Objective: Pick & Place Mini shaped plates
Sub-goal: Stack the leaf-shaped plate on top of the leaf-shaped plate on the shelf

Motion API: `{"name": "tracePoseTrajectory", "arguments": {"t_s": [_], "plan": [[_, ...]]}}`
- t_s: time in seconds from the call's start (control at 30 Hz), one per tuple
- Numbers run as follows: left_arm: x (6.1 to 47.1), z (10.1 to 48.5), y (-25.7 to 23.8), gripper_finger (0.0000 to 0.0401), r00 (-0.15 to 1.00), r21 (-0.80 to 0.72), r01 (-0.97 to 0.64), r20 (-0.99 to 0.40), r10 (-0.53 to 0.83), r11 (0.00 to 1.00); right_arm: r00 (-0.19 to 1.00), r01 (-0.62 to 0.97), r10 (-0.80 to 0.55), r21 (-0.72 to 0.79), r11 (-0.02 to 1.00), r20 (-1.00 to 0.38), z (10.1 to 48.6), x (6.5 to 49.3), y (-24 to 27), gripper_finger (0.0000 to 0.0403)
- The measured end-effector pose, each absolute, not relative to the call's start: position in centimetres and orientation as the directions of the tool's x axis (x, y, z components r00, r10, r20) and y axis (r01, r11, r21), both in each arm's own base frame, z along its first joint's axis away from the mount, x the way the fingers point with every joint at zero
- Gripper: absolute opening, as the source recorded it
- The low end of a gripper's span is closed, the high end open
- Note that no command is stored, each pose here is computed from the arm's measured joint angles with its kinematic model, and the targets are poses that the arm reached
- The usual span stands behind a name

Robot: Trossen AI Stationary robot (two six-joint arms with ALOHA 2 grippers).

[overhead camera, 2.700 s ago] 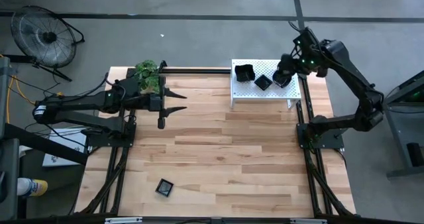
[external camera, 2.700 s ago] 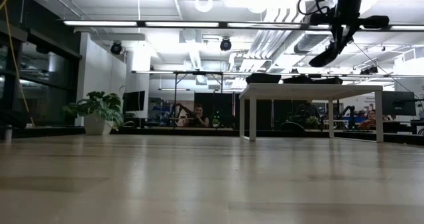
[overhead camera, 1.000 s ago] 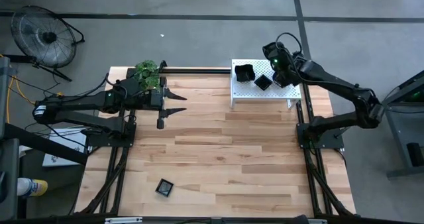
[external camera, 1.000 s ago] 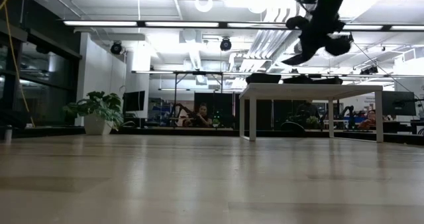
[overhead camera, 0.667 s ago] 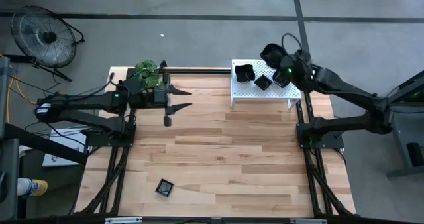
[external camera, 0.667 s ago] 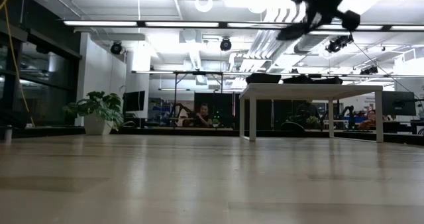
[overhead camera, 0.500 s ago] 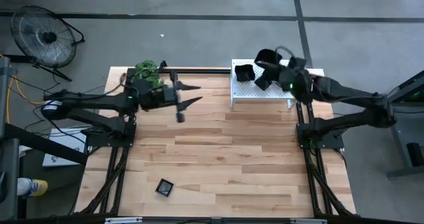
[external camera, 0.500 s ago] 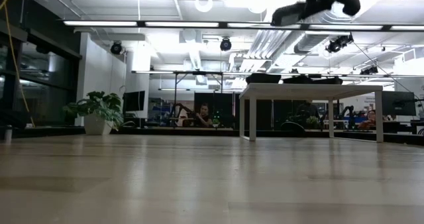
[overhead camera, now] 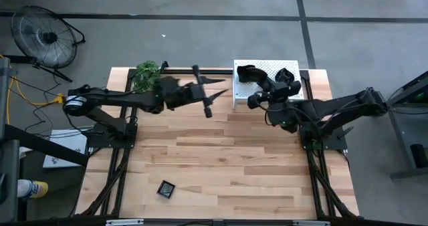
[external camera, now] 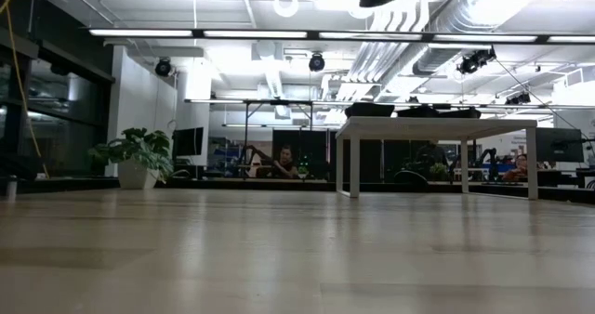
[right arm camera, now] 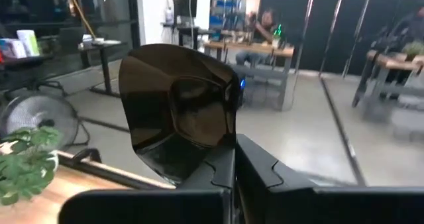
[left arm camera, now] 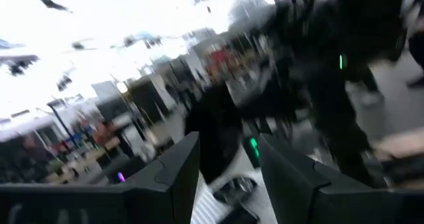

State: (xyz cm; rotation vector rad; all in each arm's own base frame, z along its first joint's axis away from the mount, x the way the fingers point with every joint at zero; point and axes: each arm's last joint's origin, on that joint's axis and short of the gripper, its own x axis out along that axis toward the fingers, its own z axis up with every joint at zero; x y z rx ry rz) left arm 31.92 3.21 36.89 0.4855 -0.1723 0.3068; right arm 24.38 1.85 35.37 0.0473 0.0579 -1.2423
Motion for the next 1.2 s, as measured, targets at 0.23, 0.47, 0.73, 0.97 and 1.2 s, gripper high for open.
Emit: {"name": "tracePoseTrajectory", "arguments": {"t_s": [0.23,0.47,0.73,0.97,1.2], "plan": [[35.5,37.6,3.6,0.0152,0.957,0.461,-0.279,0.064,0.281,0.843,0.360,0.916,-0.932,-0.171,0.362,-0.043,36.2,24.7,3.3,0.0000],[36.9,38.9,4.1,0.0152,0.918,0.450,-0.379,0.075,0.389,0.808,0.402,0.875,-0.915,-0.276,0.397,-0.041,36.3,24.6,4.4,0.0000],[36.9,38.8,4.0,0.0152,0.923,0.458,-0.361,0.052,0.382,0.812,0.428,0.856,-0.903,-0.299,0.422,-0.046,36.3,24.6,4.7,0.0000],[36.9,38.7,4.0,0.0152,0.929,0.461,-0.345,0.044,0.367,0.818,0.484,0.824,-0.872,-0.302,0.480,-0.068,36.2,24.7,4.8,0.0000],[37.0,38.7,3.9,0.0113,0.936,0.461,-0.325,0.036,0.349,0.826,0.518,0.796,-0.852,-0.322,0.513,-0.077,36.3,24.9,4.8,0.0000]]}}
